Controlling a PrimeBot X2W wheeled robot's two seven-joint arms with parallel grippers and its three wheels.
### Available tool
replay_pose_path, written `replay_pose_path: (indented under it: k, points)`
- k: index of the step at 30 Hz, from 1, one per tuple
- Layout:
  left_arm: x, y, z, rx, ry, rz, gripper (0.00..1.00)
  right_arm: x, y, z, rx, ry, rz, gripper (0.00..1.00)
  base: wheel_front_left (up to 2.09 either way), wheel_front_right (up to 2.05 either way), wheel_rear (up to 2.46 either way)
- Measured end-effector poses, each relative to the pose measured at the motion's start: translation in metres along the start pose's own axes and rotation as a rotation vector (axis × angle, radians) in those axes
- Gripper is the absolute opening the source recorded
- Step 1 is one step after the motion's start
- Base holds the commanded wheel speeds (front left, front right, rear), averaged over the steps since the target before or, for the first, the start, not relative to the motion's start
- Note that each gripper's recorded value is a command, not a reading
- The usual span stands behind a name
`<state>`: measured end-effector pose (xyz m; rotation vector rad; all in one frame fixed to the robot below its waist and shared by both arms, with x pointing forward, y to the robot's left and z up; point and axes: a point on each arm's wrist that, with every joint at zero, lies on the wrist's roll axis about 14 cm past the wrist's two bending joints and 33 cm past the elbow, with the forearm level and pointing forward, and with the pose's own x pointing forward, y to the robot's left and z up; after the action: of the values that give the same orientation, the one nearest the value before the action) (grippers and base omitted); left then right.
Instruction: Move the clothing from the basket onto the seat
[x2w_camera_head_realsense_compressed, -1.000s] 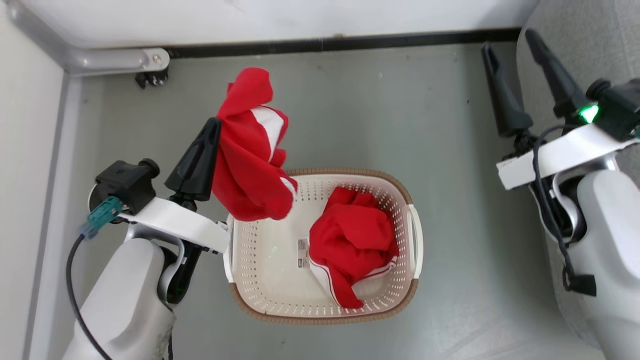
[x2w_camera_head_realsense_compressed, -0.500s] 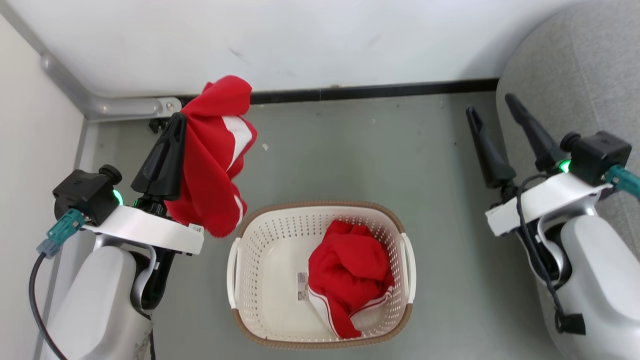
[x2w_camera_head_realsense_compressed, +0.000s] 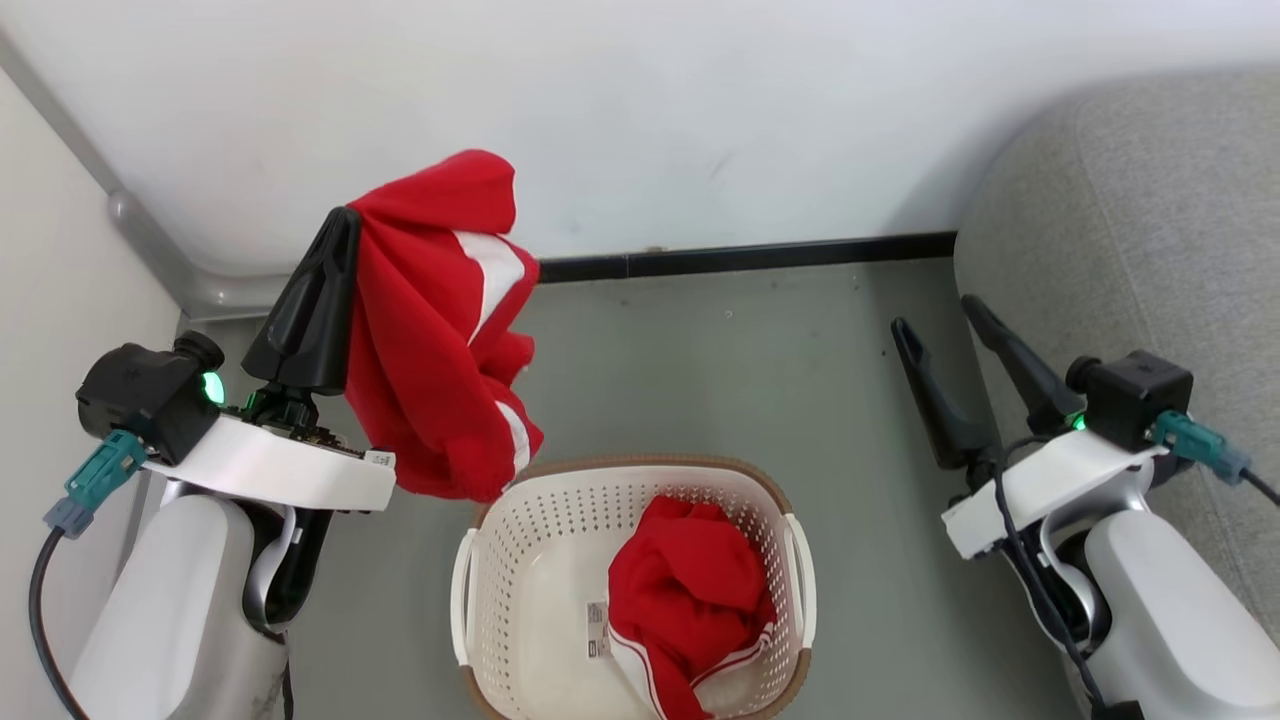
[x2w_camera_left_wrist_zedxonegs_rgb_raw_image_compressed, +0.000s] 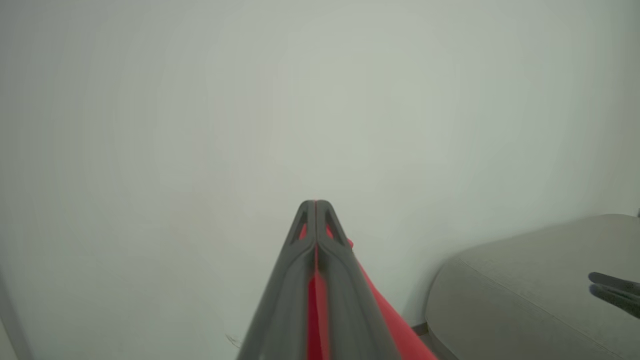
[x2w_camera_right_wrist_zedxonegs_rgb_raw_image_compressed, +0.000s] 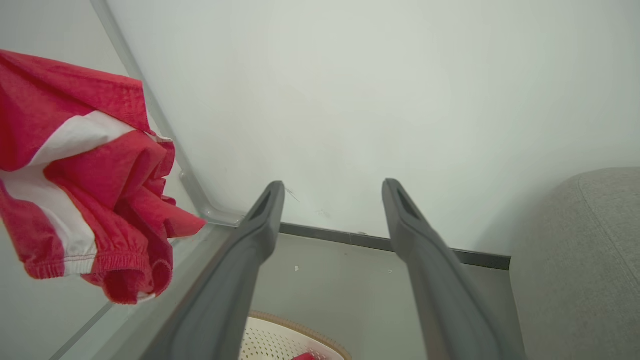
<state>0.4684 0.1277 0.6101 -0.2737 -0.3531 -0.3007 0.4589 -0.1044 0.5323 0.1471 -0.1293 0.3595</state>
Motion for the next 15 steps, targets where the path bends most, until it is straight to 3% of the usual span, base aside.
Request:
replay_pose_path:
  k: [15]
  points:
    - [0.004,-0.033,0.044,0.100,-0.101,-0.124,0.00,-0.014,0.023,0.011,0.014,-0.015,0.057,1.00,0.00,0.00,0.00]
